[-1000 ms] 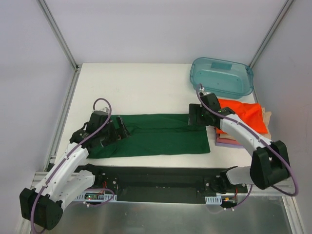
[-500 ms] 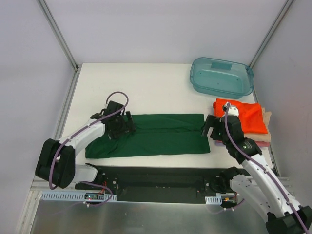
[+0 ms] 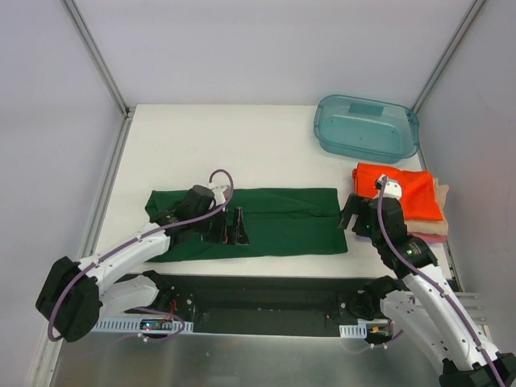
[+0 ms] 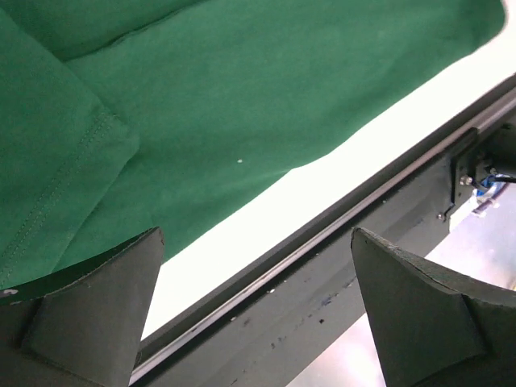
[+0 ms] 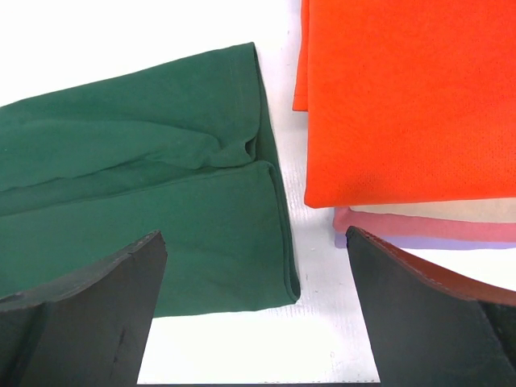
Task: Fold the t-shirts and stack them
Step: Fold the other side of the tshirt into a rectangle, then rotate the tshirt 90 degrees
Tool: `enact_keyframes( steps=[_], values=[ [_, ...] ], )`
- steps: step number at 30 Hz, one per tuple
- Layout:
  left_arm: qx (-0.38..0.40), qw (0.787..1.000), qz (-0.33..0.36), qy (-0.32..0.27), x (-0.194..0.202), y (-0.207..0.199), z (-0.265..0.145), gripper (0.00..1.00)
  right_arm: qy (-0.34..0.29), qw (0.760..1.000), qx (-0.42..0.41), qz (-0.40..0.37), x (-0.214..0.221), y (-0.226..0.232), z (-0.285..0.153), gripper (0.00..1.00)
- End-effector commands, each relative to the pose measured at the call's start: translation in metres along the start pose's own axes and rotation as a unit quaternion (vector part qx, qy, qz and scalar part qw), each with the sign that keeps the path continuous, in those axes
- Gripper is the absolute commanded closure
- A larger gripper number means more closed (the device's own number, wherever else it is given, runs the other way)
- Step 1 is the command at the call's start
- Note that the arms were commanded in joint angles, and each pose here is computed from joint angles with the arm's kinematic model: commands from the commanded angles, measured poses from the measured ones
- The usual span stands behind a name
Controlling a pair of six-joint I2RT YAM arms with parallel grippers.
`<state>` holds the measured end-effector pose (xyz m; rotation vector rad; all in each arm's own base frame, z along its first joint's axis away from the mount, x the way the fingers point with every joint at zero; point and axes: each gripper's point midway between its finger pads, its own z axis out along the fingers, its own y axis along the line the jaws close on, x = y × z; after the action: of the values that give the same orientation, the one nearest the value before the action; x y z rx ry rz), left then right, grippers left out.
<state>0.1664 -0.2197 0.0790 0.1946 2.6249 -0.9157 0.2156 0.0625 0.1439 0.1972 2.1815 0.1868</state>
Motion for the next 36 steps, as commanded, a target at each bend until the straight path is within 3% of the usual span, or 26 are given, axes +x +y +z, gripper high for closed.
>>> enact_keyframes(
  steps=[1, 6, 9, 14, 19, 23, 27, 30, 33, 36],
  values=[
    [0.011, 0.998, 0.034, -0.051, -0.014, -0.012, -0.021, 0.01, -0.015, 1.000, 0.024, 0.007, -0.005, -0.009, -0.001, 0.04],
    [-0.129, 0.976, -0.050, -0.167, -0.051, 0.026, -0.050, 0.01, -0.021, 0.998, 0.024, 0.058, -0.001, -0.008, 0.000, 0.04],
    [-0.180, 0.959, -0.100, -0.195, -0.059, 0.048, -0.055, 0.01, -0.023, 0.998, -0.003, 0.050, 0.002, 0.001, 0.007, 0.04],
    [-0.210, 0.941, -0.201, -0.175, -0.065, 0.084, -0.046, 0.01, 0.009, 0.993, -0.118, -0.005, 0.008, 0.045, 0.017, 0.04],
    [-0.245, 0.921, -0.268, -0.143, -0.071, 0.130, -0.030, 0.01, 0.082, 0.992, -0.073, -0.055, 0.014, 0.056, 0.051, 0.04],
    [-0.226, 0.912, -0.324, -0.112, -0.077, 0.154, -0.015, 0.01, 0.097, 0.987, -0.055, -0.112, 0.004, 0.076, 0.091, 0.04],
    [-0.232, 0.897, -0.357, -0.116, -0.110, 0.185, -0.010, 0.01, 0.150, 0.979, -0.053, -0.125, 0.016, 0.092, 0.126, 0.04],
    [-0.196, 0.900, -0.376, -0.106, -0.141, 0.191, -0.002, 0.01, 0.169, 0.977, -0.047, -0.121, 0.027, 0.097, 0.146, 0.04],
    [-0.199, 0.894, -0.388, -0.104, -0.172, 0.212, 0.010, 0.01, 0.208, 0.971, -0.054, -0.106, 0.047, 0.101, 0.151, 0.04],
    [-0.144, 0.901, -0.393, -0.114, -0.230, 0.208, 0.023, 0.01, 0.235, 0.965, -0.069, -0.093, 0.073, 0.106, 0.135, 0.04]
  ],
)
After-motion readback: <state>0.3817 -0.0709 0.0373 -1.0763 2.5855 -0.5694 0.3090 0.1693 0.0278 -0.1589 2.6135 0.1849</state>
